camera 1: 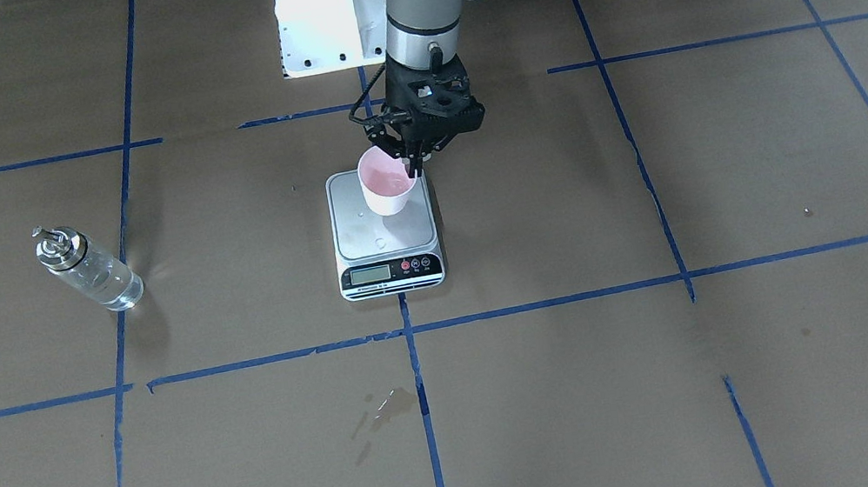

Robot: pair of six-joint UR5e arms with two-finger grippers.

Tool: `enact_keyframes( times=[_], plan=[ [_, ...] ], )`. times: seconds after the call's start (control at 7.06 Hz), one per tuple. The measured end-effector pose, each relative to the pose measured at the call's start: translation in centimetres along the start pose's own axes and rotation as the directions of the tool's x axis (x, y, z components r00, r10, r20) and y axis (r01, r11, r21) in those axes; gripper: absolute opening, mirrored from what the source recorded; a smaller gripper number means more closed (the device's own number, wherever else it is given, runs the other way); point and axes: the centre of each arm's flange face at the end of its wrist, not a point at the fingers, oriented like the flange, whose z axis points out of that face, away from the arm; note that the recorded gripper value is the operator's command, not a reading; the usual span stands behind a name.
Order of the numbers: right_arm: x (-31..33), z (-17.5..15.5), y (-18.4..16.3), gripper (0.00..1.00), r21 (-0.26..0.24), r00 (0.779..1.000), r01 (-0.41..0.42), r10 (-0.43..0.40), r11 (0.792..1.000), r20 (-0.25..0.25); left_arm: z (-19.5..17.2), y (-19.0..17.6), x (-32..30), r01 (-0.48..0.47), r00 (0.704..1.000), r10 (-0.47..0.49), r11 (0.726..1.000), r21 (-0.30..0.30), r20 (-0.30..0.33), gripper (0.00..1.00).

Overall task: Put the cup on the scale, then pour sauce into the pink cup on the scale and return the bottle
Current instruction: 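Carry the pink cup with the left gripper onto the scale, then release the cup on the scale and withdraw the left arm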

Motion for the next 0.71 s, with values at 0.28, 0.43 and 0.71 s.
enact_keyframes(
  times=[0.28, 0.43, 0.71],
  plan=[
    [-0.1, -0.1, 0.0, 1.00, 0.002, 1.000, 0.002, -0.002, 1.000, 0.001, 0.4, 0.5, 0.8, 0.003, 1.000, -0.003, 1.000, -0.001, 0.005, 0.00],
    [-0.1, -0.1, 0.0, 1.00, 0.002, 1.000, 0.002, -0.002, 1.000, 0.001, 0.5, 0.5, 0.8, 0.004, 1.000, -0.004, 1.000, -0.001, 0.007, 0.00],
    [-0.1, -0.1, 0.0, 1.00, 0.002, 1.000, 0.001, -0.001, 1.000, 0.001, 1.3, 0.5, 0.5, 0.006, 1.000, -0.006, 1.000, -0.002, 0.025, 0.10]
  ],
)
